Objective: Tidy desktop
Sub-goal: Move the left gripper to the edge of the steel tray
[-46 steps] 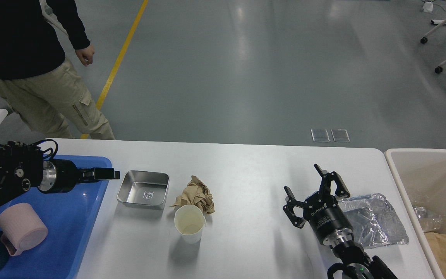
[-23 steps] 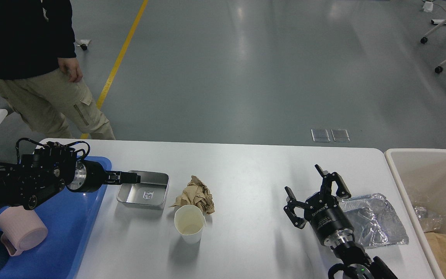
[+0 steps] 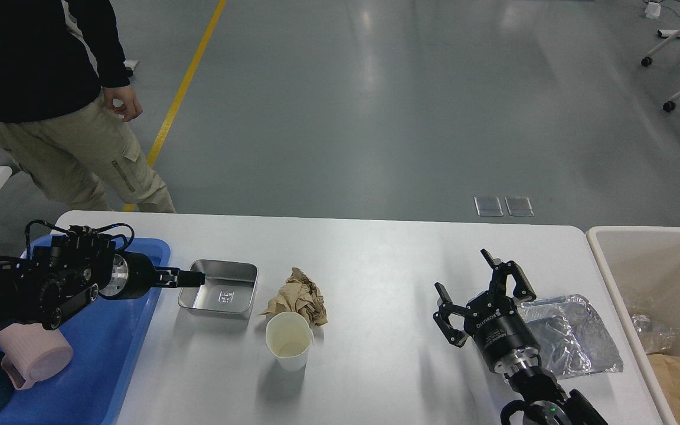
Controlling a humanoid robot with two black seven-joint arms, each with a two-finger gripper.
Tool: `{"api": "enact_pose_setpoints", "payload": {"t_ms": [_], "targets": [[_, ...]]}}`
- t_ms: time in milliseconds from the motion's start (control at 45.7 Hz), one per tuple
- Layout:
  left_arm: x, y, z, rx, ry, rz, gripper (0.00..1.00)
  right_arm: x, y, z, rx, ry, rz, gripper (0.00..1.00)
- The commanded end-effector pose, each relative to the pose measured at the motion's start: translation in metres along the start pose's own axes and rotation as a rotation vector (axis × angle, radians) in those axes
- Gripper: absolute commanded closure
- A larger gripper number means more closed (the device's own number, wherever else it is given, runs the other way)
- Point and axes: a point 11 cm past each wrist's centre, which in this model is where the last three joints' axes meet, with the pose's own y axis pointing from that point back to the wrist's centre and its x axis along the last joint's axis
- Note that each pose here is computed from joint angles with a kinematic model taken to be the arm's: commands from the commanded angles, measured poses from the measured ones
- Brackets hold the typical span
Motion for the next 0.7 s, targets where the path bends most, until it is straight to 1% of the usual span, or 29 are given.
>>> {"api": "enact_pose_setpoints", "payload": {"t_ms": [0, 153, 241, 372, 679], "targets": [[-0.008, -0.006, 0.001, 0.001, 0.000, 0.001, 0.08, 0.001, 0.001, 0.000, 0.001, 0.001, 0.002, 0.00], [-0.018, -0.008, -0.003, -0.008, 0.003, 0.007, 0.11, 0.001, 0.001, -0.001, 0.000, 0.002, 0.002, 0.00], [-0.025, -0.009, -0.006, -0.010, -0.004, 0.006, 0.16, 0.001, 0.001, -0.001, 0.000, 0.002, 0.002, 0.00], [-0.031, -0.009, -0.010, -0.018, -0.047, 0.000, 0.30, 0.001, 0.001, -0.001, 0.001, 0.002, 0.001, 0.00], [-0.033, -0.008, -0.010, -0.038, -0.067, 0.007, 0.57, 0.002, 0.003, 0.000, -0.001, 0.000, 0.006, 0.00]]}}
